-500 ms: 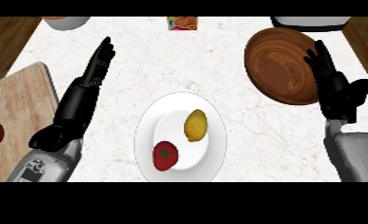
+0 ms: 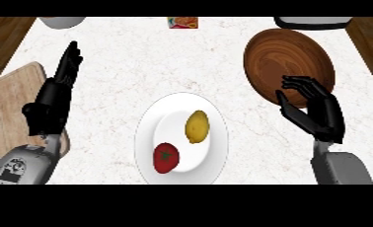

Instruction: Pick the lemon from the plate and place it in the bowl

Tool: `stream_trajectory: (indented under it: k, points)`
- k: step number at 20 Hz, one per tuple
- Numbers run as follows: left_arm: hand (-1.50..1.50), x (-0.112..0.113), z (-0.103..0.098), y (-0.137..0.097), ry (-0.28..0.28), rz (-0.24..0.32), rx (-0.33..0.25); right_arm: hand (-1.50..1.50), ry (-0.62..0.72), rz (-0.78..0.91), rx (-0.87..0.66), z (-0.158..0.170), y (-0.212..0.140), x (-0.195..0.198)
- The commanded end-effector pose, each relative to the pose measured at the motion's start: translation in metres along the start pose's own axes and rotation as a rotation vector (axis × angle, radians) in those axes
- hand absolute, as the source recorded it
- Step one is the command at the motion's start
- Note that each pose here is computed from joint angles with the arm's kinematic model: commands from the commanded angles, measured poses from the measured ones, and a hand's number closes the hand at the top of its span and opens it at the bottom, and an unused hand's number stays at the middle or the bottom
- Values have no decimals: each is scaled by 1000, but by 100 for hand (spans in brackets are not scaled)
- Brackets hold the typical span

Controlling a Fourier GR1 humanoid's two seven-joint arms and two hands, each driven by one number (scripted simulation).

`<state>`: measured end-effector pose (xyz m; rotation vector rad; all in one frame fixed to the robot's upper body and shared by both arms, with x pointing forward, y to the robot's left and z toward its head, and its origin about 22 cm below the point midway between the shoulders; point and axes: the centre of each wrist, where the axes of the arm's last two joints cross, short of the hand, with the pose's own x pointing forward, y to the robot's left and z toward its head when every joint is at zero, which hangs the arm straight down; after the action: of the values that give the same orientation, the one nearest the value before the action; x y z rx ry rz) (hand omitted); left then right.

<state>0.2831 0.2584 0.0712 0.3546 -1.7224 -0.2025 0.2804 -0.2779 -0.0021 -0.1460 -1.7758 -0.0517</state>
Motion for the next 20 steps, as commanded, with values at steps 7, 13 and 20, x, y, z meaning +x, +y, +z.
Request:
stream_trajectory:
  k: [7,13,20]
  points:
    - [0,1,-6,9,78,-21,30,-150,-231,130,266,60,-9,-19]
    - [0,-9,4,2,83,-33,37,-150,-119,396,409,26,3,52]
    - [0,6,-9,6,71,-6,22,-150,33,679,574,-5,49,85]
